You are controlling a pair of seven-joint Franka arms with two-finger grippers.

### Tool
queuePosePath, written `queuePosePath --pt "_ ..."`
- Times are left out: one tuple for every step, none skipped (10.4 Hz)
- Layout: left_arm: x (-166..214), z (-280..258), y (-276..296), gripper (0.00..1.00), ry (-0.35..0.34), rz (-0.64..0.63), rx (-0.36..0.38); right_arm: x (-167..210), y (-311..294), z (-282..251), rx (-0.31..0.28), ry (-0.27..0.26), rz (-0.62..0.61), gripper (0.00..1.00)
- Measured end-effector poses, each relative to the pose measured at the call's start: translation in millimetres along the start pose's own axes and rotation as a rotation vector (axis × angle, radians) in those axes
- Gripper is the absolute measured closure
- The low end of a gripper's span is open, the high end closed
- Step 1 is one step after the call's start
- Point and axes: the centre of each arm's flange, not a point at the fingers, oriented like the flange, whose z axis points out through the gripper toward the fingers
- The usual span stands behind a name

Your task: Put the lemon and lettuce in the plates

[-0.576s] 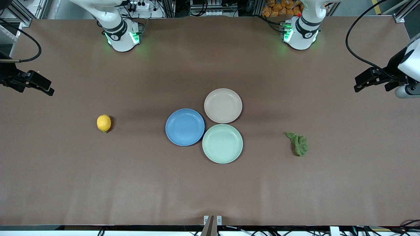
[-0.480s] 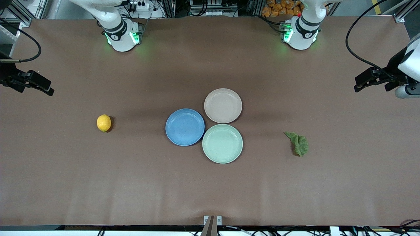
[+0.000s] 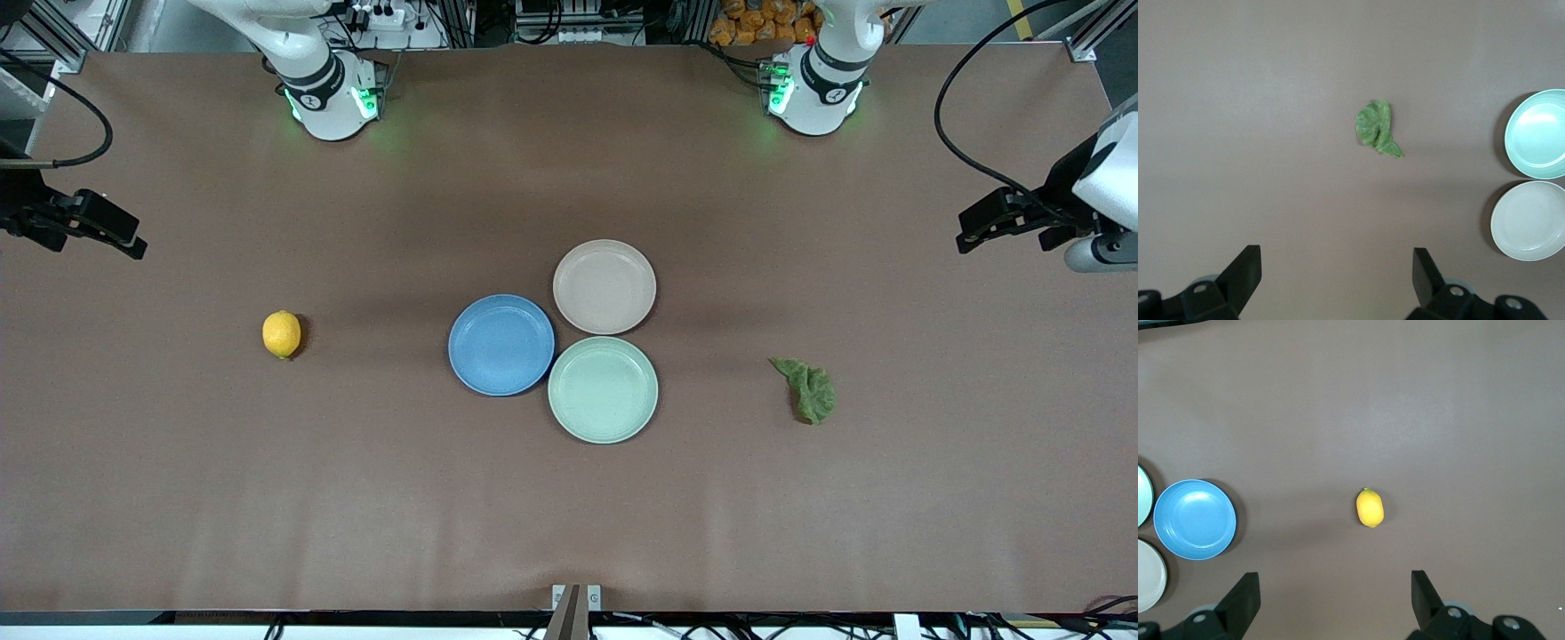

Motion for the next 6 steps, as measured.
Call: queuePosePath --pt "10 19 1 0.0 -0.009 0.001 -0.002 1 0 0 0.001 0.006 0.0 0.0" --pt "23 48 3 0.0 -0.014 0.003 -0.006 2 2 0 0.002 0.011 0.004 0.0" --pt "36 88 6 0.0 -0.008 0.007 -0.012 5 8 6 0.0 0.002 0.014 0.0" --pt "46 134 11 0.0 0.007 0.014 -0.019 9 16 19 -0.003 -0.02 0.028 0.0" --pt "49 181 16 0.0 0.006 0.021 -0.024 17 27 41 -0.005 -0.045 0.045 0.0" --pt "50 220 20 0.0 -0.013 0.026 -0.028 27 38 69 -0.006 -0.064 0.047 0.0"
